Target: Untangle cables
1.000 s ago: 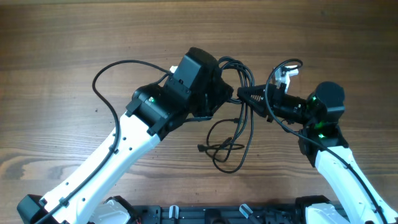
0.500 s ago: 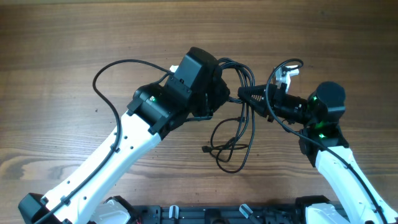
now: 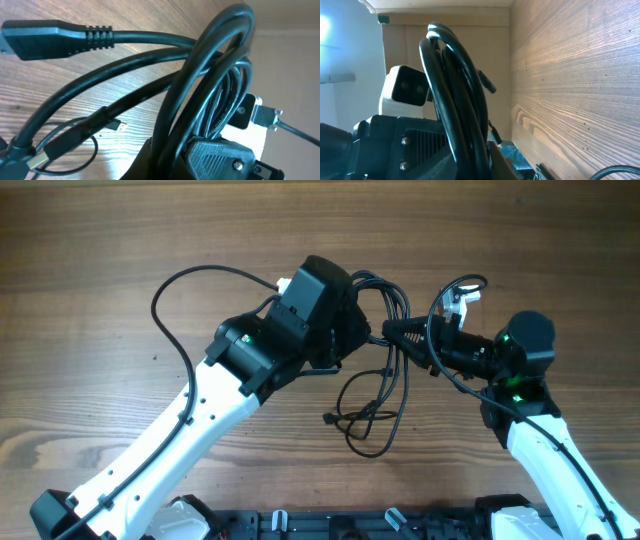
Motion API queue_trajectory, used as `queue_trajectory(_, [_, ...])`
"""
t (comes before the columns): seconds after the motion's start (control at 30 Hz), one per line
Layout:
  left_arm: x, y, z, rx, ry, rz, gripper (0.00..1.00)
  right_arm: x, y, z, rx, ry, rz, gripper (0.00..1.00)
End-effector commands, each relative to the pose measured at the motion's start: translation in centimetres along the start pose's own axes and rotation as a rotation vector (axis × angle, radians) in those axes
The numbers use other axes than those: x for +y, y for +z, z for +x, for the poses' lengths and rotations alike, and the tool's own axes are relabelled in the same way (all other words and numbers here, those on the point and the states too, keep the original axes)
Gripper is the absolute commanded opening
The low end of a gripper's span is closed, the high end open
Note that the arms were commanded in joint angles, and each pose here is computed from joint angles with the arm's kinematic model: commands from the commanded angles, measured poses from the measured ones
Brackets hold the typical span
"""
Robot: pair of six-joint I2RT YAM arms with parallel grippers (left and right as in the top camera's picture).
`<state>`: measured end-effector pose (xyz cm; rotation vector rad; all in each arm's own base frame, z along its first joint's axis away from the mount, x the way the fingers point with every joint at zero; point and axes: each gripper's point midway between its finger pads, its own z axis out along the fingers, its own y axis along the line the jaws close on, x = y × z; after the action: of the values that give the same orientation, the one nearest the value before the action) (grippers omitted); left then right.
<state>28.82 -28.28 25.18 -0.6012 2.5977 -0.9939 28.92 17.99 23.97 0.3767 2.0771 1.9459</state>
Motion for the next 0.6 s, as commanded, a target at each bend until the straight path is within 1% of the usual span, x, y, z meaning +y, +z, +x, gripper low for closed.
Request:
queue_trajectory(0.0, [0.3, 0.5, -0.4, -0.021, 0.153, -0.027, 0.04, 0.5, 0.0, 0.3, 0.024, -0.035, -0.012, 0.23])
queue_trajectory(0.03, [0.3, 0.5, -0.4, -0.021, 0.166, -0.027, 0.04, 0.5, 0.0, 0.3, 0.023, -0.035, -0.012, 0.31])
queue_trajectory(0.13, [0.3, 0.5, -0.4, -0.021, 0.187, -0.027, 0.04, 0.5, 0.0, 0.3, 0.024, -0.035, -0.012, 0.62])
queue_trajectory(0.17, [0.3, 0.5, -0.4, -0.021, 0.187, -0.027, 0.04, 0.5, 0.0, 0.3, 0.024, -0.035, -0.012, 0.68])
queue_trajectory(0.27, [0.3, 0.5, -0.5, -0.022, 0.187, -0.028, 0.04, 0.5, 0.0, 0.3, 0.024, -0.035, -0.012, 0.75])
queue_trajectory(0.33, [0.7, 0.5, -0.7, -0.038, 0.186, -0.046, 0.04, 0.5, 0.0, 0.3, 0.024, -0.035, -0.012, 0.85])
queue_trajectory(0.4, [0.9, 0.4, -0.8, -0.043, 0.220, -0.056, 0.04, 0.5, 0.0, 0.3, 0.023, -0.055, -0.012, 0.92])
queue_trajectory(0.47, [1.0, 0.4, -0.8, -0.040, 0.245, -0.061, 0.04, 0.5, 0.0, 0.3, 0.023, -0.105, -0.012, 0.94])
queue_trajectory(0.53, [1.3, 0.4, -0.7, -0.034, 0.274, -0.071, 0.04, 0.4, 0.0, 0.3, 0.023, -0.151, -0.012, 0.99])
queue_trajectory(0.57, [1.3, 0.4, -0.7, -0.032, 0.288, -0.075, 0.04, 0.4, 0.0, 0.3, 0.022, -0.169, -0.011, 1.00])
